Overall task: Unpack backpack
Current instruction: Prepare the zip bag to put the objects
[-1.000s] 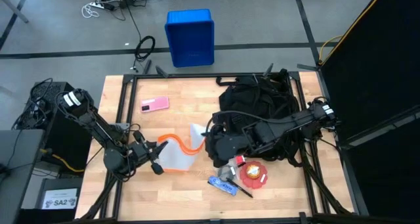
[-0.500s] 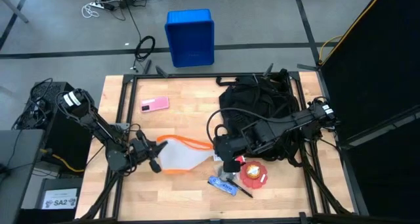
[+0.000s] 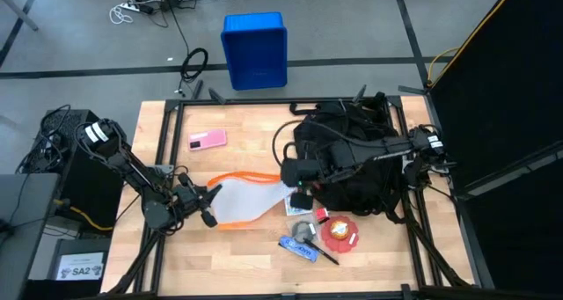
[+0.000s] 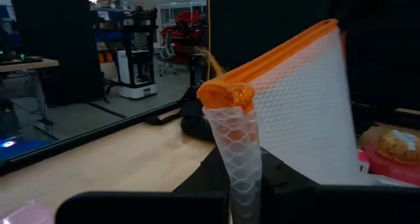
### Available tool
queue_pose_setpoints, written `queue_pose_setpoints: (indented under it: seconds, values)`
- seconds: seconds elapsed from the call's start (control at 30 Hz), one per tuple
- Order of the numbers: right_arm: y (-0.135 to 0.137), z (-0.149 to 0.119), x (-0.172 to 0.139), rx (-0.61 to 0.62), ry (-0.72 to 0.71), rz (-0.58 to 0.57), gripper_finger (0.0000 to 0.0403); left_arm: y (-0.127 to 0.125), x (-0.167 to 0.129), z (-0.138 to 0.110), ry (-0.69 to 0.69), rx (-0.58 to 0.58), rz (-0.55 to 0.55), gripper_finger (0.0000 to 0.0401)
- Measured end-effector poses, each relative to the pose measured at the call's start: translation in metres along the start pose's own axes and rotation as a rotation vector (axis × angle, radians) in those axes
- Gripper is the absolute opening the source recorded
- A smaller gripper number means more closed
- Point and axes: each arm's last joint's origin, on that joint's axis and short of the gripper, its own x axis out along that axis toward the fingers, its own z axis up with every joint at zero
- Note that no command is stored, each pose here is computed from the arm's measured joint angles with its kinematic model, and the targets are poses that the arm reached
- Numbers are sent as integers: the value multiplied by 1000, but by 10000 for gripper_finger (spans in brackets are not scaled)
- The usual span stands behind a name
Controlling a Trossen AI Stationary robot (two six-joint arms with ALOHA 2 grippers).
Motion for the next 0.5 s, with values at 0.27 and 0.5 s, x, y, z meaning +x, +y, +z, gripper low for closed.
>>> queue_pose_setpoints:
  seconds: [0.27,0.5]
  values:
    - [-8,5,2,7,-19,3,2,0,0,-13,18,73,-77,0]
    - [-7,5,2,-35,-28,7,27,2,0,-20,24,120,-78,0]
